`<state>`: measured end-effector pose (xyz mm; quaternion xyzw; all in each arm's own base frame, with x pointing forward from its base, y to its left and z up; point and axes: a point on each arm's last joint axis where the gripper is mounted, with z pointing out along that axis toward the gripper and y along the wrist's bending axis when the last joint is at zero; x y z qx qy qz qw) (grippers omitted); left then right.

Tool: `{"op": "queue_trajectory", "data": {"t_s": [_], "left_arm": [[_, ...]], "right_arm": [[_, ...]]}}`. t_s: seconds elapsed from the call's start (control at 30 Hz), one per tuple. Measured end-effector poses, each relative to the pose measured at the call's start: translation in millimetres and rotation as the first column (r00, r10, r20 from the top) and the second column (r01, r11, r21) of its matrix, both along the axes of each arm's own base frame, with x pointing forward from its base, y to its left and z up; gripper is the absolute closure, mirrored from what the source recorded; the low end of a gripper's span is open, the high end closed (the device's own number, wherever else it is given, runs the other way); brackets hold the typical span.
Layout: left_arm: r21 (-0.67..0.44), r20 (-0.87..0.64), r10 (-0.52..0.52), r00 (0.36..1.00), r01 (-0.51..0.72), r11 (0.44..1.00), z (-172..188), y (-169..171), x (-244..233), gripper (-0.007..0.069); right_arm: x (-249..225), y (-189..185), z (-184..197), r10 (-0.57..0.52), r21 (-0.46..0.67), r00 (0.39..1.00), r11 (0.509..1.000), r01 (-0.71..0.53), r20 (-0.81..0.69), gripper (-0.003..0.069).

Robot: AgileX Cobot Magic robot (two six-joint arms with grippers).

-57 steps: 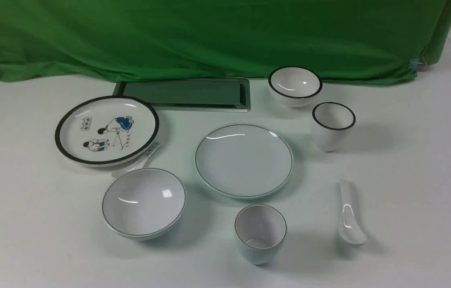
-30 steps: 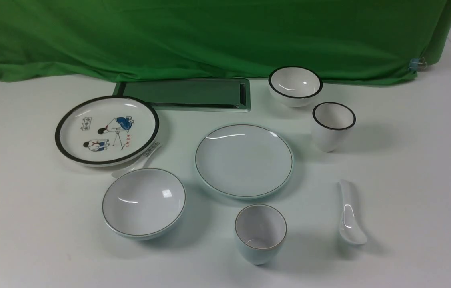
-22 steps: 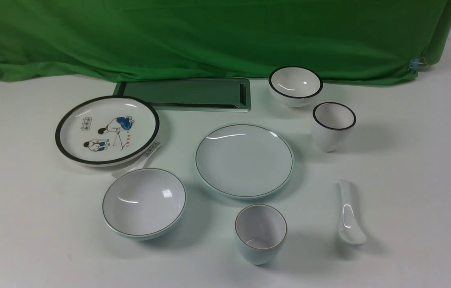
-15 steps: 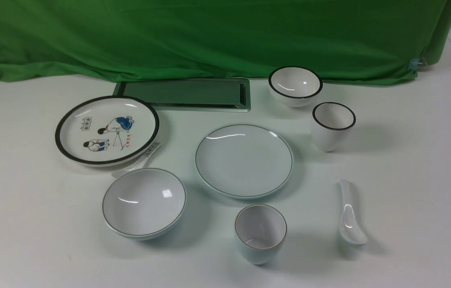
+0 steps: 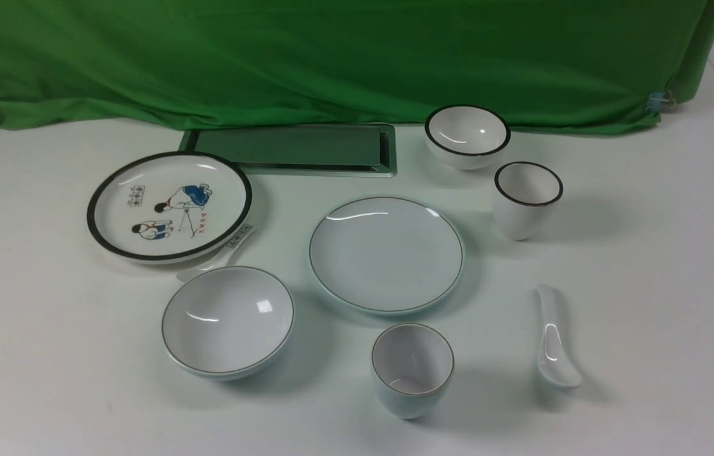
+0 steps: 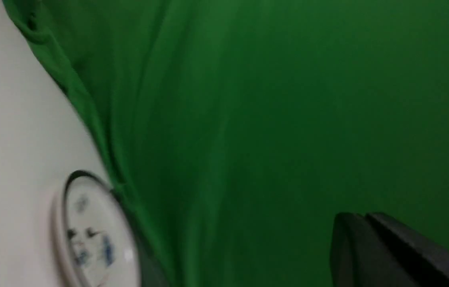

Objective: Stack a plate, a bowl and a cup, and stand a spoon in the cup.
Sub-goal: Use the left arm to grab a blue rice bowl

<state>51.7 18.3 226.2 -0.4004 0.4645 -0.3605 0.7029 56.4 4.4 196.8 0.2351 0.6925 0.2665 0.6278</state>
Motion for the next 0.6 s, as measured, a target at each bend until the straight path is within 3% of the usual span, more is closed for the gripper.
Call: {"op": "queue_trajectory", "data": {"t_s": [0.07,0.17,0.33,0.5,0.6], "left_arm": [[0.005,0.048,0.044,0.998,-0.044,0.999,4.2,3.6,-2.2,0.0654],[0.093,0.063,0.058,0.996,-0.063,0.994,7.1,2.6,-2.9,0.0654],[0.051,0.063,0.023,0.998,-0.026,0.998,6.4,0.7,-2.1,0.0654],[0.026,0.072,0.006,0.997,-0.008,1.0,6.6,-0.1,-2.0,0.0654],[0.092,0.045,-0.027,0.999,0.023,0.996,10.0,-4.5,-1.5,0.0654]], "right_arm": [[0.1,0.1,1.4,-0.006,0.104,1.0,0.995,0.005,0.008,0.0417],[0.0,0.1,0.8,-0.005,0.096,1.0,0.995,0.005,0.002,0.0417],[0.1,0.1,2.0,-0.004,0.07,1.0,0.998,0.003,0.017,0.0417],[0.1,0.1,1.7,0.007,-0.077,1.0,0.997,-0.005,0.024,0.0423],[-0.6,0.3,1.8,0.014,-0.138,1.0,0.99,-0.015,-0.004,0.0462]]}}
